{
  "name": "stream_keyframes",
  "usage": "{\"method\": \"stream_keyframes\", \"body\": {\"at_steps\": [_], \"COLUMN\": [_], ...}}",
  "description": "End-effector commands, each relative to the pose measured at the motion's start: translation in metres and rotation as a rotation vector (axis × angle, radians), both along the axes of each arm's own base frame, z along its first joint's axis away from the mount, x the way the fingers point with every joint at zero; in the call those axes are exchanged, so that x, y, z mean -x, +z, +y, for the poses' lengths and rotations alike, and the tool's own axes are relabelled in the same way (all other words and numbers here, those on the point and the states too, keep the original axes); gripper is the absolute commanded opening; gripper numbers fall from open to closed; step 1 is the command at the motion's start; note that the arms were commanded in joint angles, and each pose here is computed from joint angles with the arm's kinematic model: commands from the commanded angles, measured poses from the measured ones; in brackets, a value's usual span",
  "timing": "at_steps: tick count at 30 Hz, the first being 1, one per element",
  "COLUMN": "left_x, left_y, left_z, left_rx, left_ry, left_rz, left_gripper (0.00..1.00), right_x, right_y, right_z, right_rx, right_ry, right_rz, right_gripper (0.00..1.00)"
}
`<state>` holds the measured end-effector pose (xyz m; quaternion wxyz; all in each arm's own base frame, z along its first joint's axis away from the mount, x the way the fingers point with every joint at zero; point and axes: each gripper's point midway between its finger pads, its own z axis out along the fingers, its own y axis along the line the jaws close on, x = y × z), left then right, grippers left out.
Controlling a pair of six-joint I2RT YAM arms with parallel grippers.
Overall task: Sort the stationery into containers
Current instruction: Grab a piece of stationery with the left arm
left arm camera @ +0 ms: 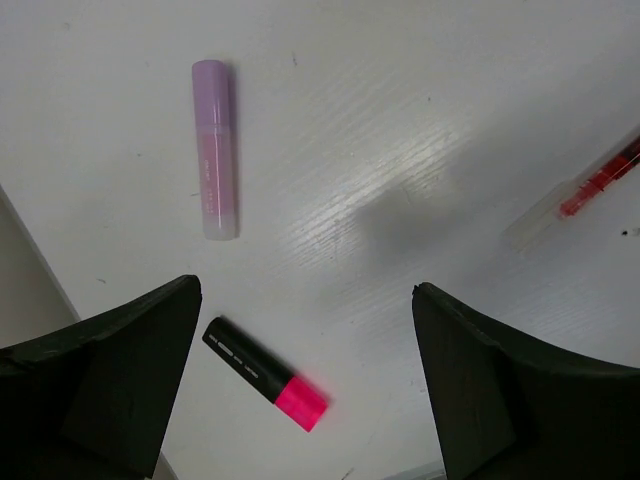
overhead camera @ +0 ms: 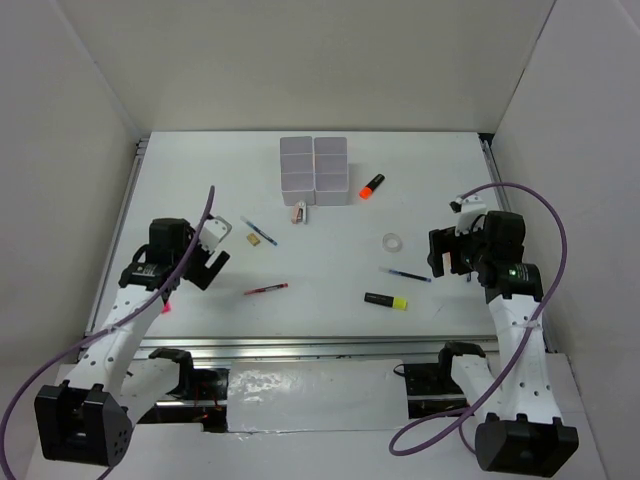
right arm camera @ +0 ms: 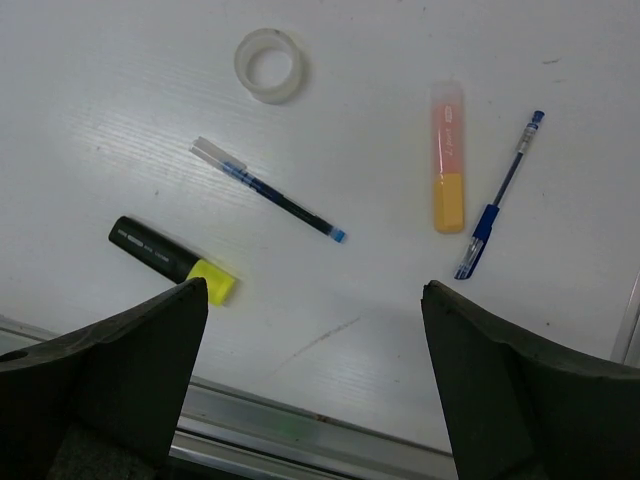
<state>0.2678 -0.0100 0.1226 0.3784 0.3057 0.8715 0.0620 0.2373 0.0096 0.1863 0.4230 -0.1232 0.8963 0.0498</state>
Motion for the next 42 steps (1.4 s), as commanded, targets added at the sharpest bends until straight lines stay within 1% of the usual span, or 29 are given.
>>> {"method": "stream_keyframes", "body": {"at_steps": [1, 3, 4, 5, 6, 8, 13, 14, 16, 17, 18, 20, 26, 33, 39, 42], "left_x": [-0.009, -0.009, -0.007, -0.008, -0.007, -0.009, -0.002, -0.003, 0.000, -0.002, -0.001, -0.004, -0.010, -0.009, 0.004, 0.011], "left_y": [0.011, 0.017, 0.020, 0.027, 0.032, 0.035, 0.000, -0.005, -0.020, -0.023, -0.032, -0.039, -0.073, -0.092, -0.110, -0.116], "left_z": [-0.009, -0.018, -0.028, -0.042, -0.050, -0.071, -0.116, -0.119, -0.136, -0.138, -0.149, -0.159, -0.178, -0.184, -0.186, -0.188], "left_rx": [-0.007, -0.002, 0.013, 0.049, 0.079, 0.112, 0.041, 0.025, 0.002, -0.019, -0.033, -0.058, -0.107, -0.104, -0.091, -0.074], "left_ry": [-0.047, -0.109, -0.151, -0.210, -0.231, -0.264, -0.371, -0.360, -0.398, -0.378, -0.398, -0.384, -0.372, -0.380, -0.403, -0.410], "left_rz": [-0.041, -0.053, -0.053, -0.062, -0.069, -0.072, 0.055, 0.062, 0.085, 0.083, 0.090, 0.089, 0.184, 0.234, 0.308, 0.339], "left_gripper": [0.99, 0.96, 0.90, 0.88, 0.85, 0.84, 0.79, 0.78, 0.78, 0.77, 0.76, 0.74, 0.70, 0.64, 0.53, 0.48], "right_x": [0.003, 0.004, 0.004, 0.004, 0.005, 0.005, 0.009, 0.010, 0.012, 0.012, 0.012, 0.012, 0.012, 0.012, 0.010, 0.009], "right_y": [0.000, 0.002, 0.003, 0.004, 0.007, 0.011, 0.018, 0.019, 0.020, 0.021, 0.023, 0.022, 0.021, 0.020, 0.023, 0.029], "right_z": [0.002, 0.003, 0.003, 0.004, 0.004, 0.003, 0.005, 0.005, 0.006, 0.005, 0.005, 0.005, 0.005, 0.004, 0.006, 0.008], "right_rx": [0.010, 0.016, 0.022, 0.026, 0.033, 0.042, 0.062, 0.065, 0.068, 0.072, 0.076, 0.083, 0.093, 0.102, 0.100, 0.108], "right_ry": [0.019, 0.026, 0.034, 0.039, 0.045, 0.050, 0.074, 0.079, 0.085, 0.086, 0.088, 0.089, 0.096, 0.098, 0.111, 0.123], "right_rz": [0.012, 0.002, -0.004, -0.010, -0.022, -0.039, -0.072, -0.076, -0.079, -0.082, -0.089, -0.085, -0.073, -0.064, -0.066, -0.090], "right_gripper": [0.94, 0.93, 0.93, 0.93, 0.93, 0.92, 0.92, 0.92, 0.91, 0.91, 0.91, 0.91, 0.91, 0.91, 0.91, 0.91]}}
